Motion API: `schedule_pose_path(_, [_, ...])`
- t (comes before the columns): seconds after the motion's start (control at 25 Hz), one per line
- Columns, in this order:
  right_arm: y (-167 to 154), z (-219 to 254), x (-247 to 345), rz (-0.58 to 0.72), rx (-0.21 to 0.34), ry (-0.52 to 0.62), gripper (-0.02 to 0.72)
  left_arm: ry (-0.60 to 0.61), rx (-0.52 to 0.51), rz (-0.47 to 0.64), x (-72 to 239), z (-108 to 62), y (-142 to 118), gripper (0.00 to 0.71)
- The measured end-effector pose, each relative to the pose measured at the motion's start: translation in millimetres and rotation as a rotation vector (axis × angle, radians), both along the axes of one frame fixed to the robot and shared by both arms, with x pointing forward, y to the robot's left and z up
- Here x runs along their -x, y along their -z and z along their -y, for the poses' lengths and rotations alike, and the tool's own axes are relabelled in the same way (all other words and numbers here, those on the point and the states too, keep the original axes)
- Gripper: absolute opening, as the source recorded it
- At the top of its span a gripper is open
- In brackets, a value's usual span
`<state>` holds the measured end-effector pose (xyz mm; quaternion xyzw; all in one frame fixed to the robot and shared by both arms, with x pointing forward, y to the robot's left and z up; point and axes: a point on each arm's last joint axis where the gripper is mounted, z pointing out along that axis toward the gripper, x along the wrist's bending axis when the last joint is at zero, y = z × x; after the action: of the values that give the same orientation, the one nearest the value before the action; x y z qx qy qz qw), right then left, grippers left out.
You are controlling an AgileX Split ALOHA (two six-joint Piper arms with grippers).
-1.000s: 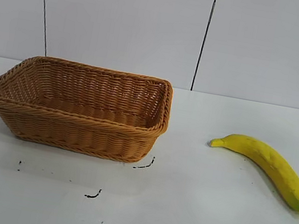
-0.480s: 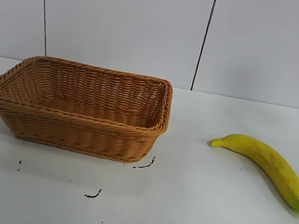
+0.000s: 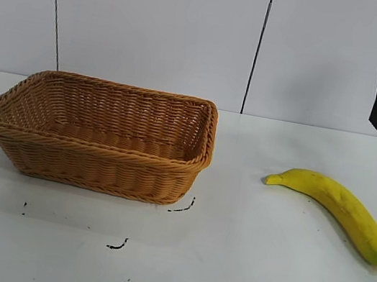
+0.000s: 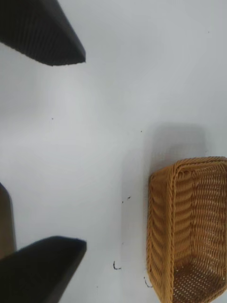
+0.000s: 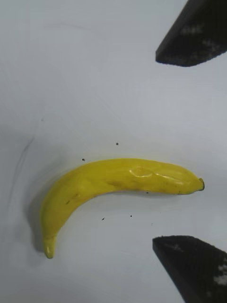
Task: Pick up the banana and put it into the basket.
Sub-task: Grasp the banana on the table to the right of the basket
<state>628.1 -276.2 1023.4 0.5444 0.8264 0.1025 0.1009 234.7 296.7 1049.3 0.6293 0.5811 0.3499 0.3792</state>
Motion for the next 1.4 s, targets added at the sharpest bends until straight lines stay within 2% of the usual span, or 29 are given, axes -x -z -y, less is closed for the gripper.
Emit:
schedule_pose_path(0.4, [5, -3, -2, -0.013, -0.003, -0.01, 0.696, 0.0, 0.0, 0.0, 0, 0.0, 0, 0.695])
schedule_pose_path(0.8, [76, -4, -21, -0.149, 0.004, -0.005, 0.696, 0.0, 0.0, 0.0, 0, 0.0, 0, 0.695])
schedule_pose_path(0.96, [103, -4, -28, -0.157, 0.002, 0.014, 0.696, 0.0, 0.0, 0.0, 0, 0.0, 0, 0.695])
schedule_pose_path(1.4, [128, -4, -36, -0.151, 0.004, 0.024, 0.696, 0.0, 0.0, 0.0, 0, 0.0, 0, 0.695])
